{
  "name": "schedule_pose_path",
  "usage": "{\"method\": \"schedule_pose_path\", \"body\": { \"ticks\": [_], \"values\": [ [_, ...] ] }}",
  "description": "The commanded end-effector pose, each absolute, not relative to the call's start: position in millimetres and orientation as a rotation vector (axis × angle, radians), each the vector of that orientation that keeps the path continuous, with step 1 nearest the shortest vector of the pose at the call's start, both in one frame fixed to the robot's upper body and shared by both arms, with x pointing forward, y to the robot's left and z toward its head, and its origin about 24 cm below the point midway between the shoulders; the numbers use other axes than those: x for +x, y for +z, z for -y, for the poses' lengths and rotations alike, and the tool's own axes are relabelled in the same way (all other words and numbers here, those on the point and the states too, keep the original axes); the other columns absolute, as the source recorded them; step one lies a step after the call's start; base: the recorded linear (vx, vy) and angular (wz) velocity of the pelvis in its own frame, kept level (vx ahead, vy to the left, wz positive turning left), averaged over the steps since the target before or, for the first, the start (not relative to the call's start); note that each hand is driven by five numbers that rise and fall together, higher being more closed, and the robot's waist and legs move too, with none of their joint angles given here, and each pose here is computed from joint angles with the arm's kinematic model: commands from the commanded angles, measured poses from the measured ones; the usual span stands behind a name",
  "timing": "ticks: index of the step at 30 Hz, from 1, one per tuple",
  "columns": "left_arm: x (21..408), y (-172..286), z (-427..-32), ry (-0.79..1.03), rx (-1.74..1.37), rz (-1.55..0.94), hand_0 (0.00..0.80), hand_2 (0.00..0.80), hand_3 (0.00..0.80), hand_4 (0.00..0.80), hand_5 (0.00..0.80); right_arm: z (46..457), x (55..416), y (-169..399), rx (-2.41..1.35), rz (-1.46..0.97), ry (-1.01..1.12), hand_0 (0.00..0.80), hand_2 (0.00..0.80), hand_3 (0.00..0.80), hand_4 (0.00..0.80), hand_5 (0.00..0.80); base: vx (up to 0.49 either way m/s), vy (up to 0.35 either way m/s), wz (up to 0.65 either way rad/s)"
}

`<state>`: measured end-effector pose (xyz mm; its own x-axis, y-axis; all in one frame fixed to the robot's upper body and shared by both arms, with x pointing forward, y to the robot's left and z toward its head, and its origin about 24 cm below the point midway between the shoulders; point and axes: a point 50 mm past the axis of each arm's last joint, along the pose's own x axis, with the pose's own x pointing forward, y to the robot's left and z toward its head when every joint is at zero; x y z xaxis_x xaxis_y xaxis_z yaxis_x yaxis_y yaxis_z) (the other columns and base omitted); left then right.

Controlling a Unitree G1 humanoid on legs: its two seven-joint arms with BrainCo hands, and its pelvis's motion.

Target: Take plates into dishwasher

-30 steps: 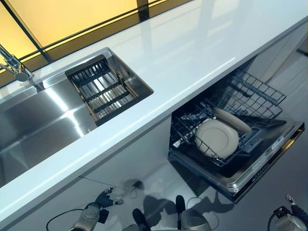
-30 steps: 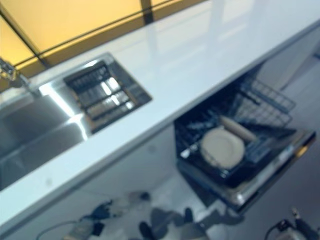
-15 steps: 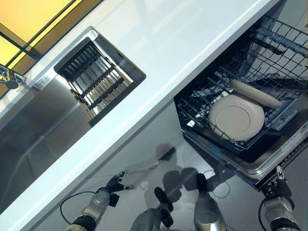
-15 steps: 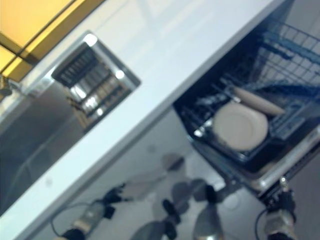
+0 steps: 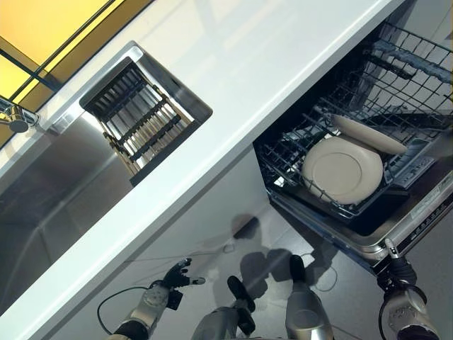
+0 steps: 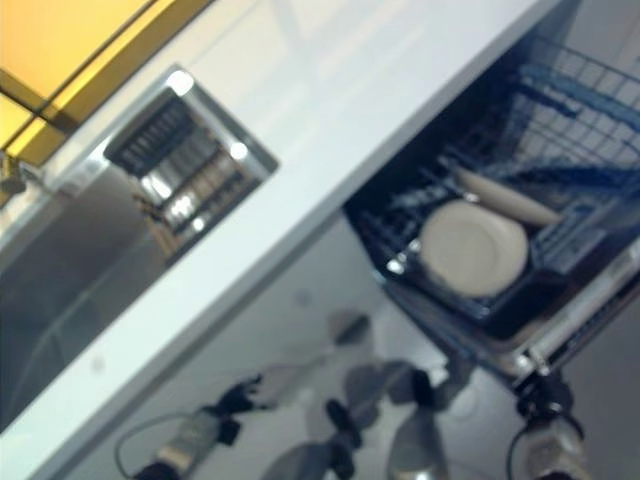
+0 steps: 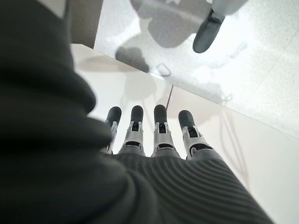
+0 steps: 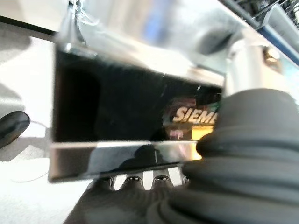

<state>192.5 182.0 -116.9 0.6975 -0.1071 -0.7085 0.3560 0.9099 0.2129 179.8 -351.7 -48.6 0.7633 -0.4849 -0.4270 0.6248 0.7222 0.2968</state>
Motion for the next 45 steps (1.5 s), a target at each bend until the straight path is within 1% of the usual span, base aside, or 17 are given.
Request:
{"method": "schedule_pose_path", "body": {
  "ticks": [1,5,12,20,25,30,32,34,36,38,39,40,41,43,45],
  "values": [
    [193,-115,-207,-0.218,0.420,-0.784,0.000,0.000,0.000,0.000,0.000,236,266,9,0.442,-0.049,0.139,0.000,0.000,0.000,0.000,0.000,0.049,-0.024,-0.13],
    [185,-118,-213,-0.191,0.412,-0.808,0.000,0.000,0.000,0.000,0.000,212,264,27,0.380,0.008,0.307,0.000,0.000,0.000,0.000,0.000,0.046,-0.018,-0.09],
    [178,-122,-217,-0.162,0.413,-0.839,0.000,0.000,0.000,0.000,0.000,178,261,58,0.343,0.121,0.518,0.000,0.000,0.000,0.000,0.000,0.088,-0.019,-0.01],
    [174,-124,-222,-0.140,0.419,-0.865,0.000,0.000,0.000,0.000,0.000,159,260,79,0.288,0.158,0.692,0.000,0.000,0.000,0.000,0.000,0.055,-0.027,0.09],
    [169,-126,-225,-0.125,0.421,-0.884,0.000,0.000,0.000,0.000,0.000,155,260,76,0.278,0.108,0.723,0.000,0.000,0.000,0.000,0.000,0.073,0.000,0.19],
    [164,-128,-229,-0.106,0.415,-0.900,0.000,0.000,0.000,0.000,0.000,161,252,41,0.154,-0.101,0.766,0.000,0.000,0.000,0.000,0.000,0.057,-0.002,0.08],
    [162,-127,-234,-0.090,0.413,-0.904,0.000,0.000,0.000,0.000,0.000,176,238,10,0.028,-0.292,0.756,0.000,0.000,0.000,0.000,0.000,0.040,-0.021,0.11],
    [162,-126,-238,-0.078,0.416,-0.907,0.000,0.000,0.000,0.000,0.000,192,226,-15,-0.095,-0.473,0.706,0.000,0.000,0.000,0.000,0.000,0.006,-0.026,0.11],
    [161,-126,-242,-0.065,0.425,-0.915,0.000,0.000,0.000,0.000,0.000,218,206,-49,-0.230,-0.696,0.594,0.000,0.000,0.000,0.000,0.000,-0.001,-0.042,0.20],
    [160,-126,-244,-0.063,0.440,-0.925,0.000,0.000,0.000,0.000,0.000,235,194,-67,-0.331,-0.794,0.521,0.000,0.000,0.000,0.000,0.000,0.014,-0.050,0.24],
    [159,-128,-244,-0.069,0.455,-0.939,0.000,0.000,0.000,0.000,0.000,244,181,-84,-0.348,-0.897,0.475,0.000,0.000,0.000,0.000,0.000,0.030,-0.057,0.22],
    [159,-128,-244,-0.069,0.458,-0.942,0.000,0.000,0.000,0.000,0.000,245,179,-88,-0.358,-0.925,0.468,0.000,0.000,0.000,0.000,0.000,0.049,-0.069,0.28],
    [158,-129,-242,-0.084,0.475,-0.956,0.000,0.000,0.000,0.000,0.000,251,168,-102,-0.416,-1.017,0.431,0.000,0.000,0.000,0.000,0.000,0.046,-0.044,0.29],
    [159,-131,-239,-0.096,0.484,-0.965,0.000,0.000,0.000,0.000,0.000,255,159,-113,-0.441,-1.110,0.407,0.000,0.000,0.000,0.000,0.000,0.049,-0.046,0.33],
    [160,-132,-235,-0.116,0.498,-0.975,0.000,0.000,0.000,0.000,0.000,259,150,-125,-0.500,-1.184,0.323,0.000,0.000,0.000,0.000,0.000,0.048,-0.026,0.36]
  ]
}}
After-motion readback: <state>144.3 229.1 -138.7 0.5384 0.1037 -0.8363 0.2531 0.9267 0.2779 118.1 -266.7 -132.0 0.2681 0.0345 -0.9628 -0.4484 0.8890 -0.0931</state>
